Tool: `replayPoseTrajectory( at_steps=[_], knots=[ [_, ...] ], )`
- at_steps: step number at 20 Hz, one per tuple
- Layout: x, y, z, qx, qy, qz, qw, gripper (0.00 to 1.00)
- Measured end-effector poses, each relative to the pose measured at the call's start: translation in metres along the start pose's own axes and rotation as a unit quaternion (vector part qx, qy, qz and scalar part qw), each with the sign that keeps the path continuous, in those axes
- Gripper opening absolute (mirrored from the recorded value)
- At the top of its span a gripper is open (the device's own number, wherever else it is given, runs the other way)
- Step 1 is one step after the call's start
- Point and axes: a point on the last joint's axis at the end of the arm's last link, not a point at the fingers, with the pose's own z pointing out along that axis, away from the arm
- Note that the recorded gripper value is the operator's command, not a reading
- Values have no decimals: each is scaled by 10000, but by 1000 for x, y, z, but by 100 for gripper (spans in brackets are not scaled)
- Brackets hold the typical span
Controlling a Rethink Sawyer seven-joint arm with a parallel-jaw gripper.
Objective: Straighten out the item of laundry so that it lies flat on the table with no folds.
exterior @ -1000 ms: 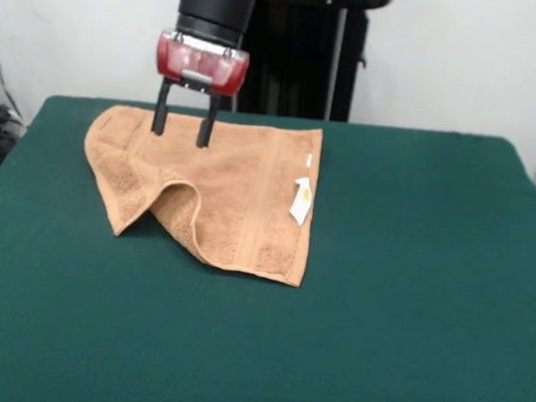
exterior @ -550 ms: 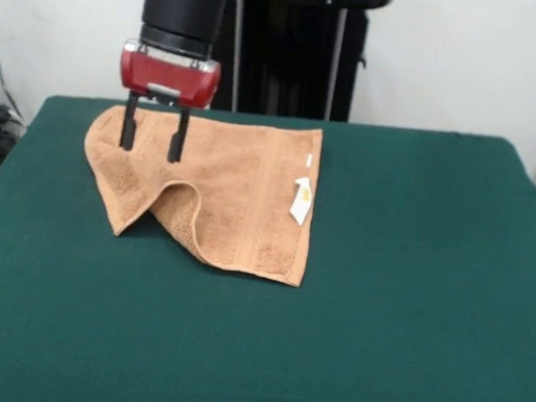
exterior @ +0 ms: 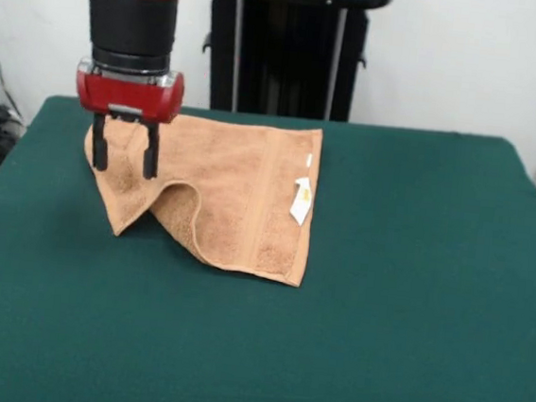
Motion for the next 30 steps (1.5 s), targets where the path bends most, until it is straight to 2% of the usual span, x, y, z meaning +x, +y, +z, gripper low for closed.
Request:
replayPoseTrajectory(
  at_steps=[4, 10, 12, 17, 23, 27, 30],
  knots=[
    [-9, 5, 12, -193, -37, -63, 9998, 100],
    [-9, 20, 30, -468, -11, -210, 9987, 100],
    [-4, 27, 39, -608, 118, -245, 9978, 100],
    [10, 34, 58, -765, 455, -232, 9958, 100],
    [22, 33, 68, -717, 595, -339, 9951, 100],
    [24, 29, 62, -522, 602, -521, 9955, 100],
    [16, 23, 48, -300, 524, -627, 9962, 100]
  ],
)
